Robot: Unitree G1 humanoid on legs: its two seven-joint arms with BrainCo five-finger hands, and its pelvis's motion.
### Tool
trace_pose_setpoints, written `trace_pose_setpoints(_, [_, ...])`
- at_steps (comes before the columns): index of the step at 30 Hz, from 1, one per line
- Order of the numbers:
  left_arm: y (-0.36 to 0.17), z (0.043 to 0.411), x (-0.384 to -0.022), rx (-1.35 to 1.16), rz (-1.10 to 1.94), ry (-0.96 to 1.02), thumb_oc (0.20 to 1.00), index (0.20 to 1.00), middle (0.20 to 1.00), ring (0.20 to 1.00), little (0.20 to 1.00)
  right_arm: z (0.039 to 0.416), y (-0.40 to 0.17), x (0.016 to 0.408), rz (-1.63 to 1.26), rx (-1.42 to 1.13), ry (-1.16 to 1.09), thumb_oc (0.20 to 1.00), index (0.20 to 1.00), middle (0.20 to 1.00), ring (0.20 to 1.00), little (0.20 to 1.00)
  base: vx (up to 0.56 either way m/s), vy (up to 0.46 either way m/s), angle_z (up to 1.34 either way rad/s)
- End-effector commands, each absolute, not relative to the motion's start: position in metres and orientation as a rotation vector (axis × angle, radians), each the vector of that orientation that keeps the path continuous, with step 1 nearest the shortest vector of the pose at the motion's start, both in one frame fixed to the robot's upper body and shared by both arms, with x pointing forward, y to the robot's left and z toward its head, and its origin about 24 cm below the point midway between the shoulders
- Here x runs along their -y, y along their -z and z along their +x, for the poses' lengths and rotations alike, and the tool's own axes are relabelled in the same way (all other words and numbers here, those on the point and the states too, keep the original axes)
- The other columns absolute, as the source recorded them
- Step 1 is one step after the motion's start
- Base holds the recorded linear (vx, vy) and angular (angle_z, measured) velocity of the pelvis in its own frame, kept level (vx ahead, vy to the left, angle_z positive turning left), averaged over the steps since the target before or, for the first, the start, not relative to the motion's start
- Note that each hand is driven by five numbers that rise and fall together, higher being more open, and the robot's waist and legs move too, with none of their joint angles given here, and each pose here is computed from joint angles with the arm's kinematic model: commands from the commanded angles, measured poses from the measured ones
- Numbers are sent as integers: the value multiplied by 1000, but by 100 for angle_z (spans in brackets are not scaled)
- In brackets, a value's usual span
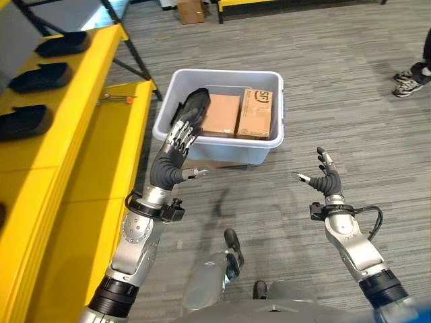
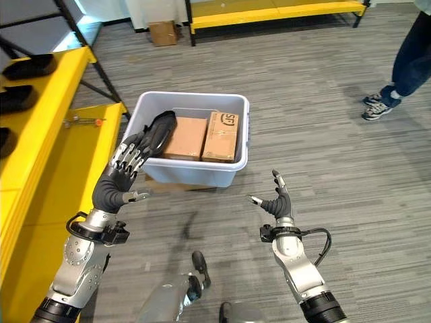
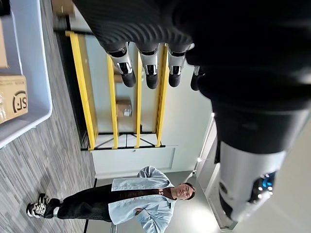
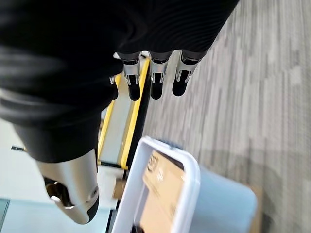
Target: Move parts from the plastic box to the shelf.
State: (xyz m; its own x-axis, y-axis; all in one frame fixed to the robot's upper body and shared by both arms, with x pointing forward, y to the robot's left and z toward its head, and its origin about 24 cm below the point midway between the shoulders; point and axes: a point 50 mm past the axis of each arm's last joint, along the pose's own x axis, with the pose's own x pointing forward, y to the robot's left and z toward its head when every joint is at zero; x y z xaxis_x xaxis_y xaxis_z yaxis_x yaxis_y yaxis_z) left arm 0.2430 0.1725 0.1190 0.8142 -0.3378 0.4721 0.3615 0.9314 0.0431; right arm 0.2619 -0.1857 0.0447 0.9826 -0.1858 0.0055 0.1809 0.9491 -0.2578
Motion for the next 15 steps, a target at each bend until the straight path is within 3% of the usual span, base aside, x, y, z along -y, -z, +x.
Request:
trace_pose_setpoints(1, [-149,237,-167,635,20,449,1000,1000,1000,1000,1000,270,-73,182,-187,131,212,1000,1000,1000,1000,1000,206,327,30])
trace_pose_setpoints(5, [-147,235,-161,623,42,441,1000,1000,1000,1000,1000,271,-70,174,-199,123,195,1000,1000,1000,1000,1000,229,110,21])
trace_pose_setpoints(12, [-140,226,-167,614,-17,370,1000,1000,1000,1000,1000,257,-72,192,-217,130,216,1000,1000,1000,1000,1000,337,-208,58])
trace_pose_setpoints(15, [-139,229,-161,628,-62,348,1000,1000,1000,1000,1000,267,-70,196,-239,116,239,1000,1000,1000,1000,1000,134,-17,110])
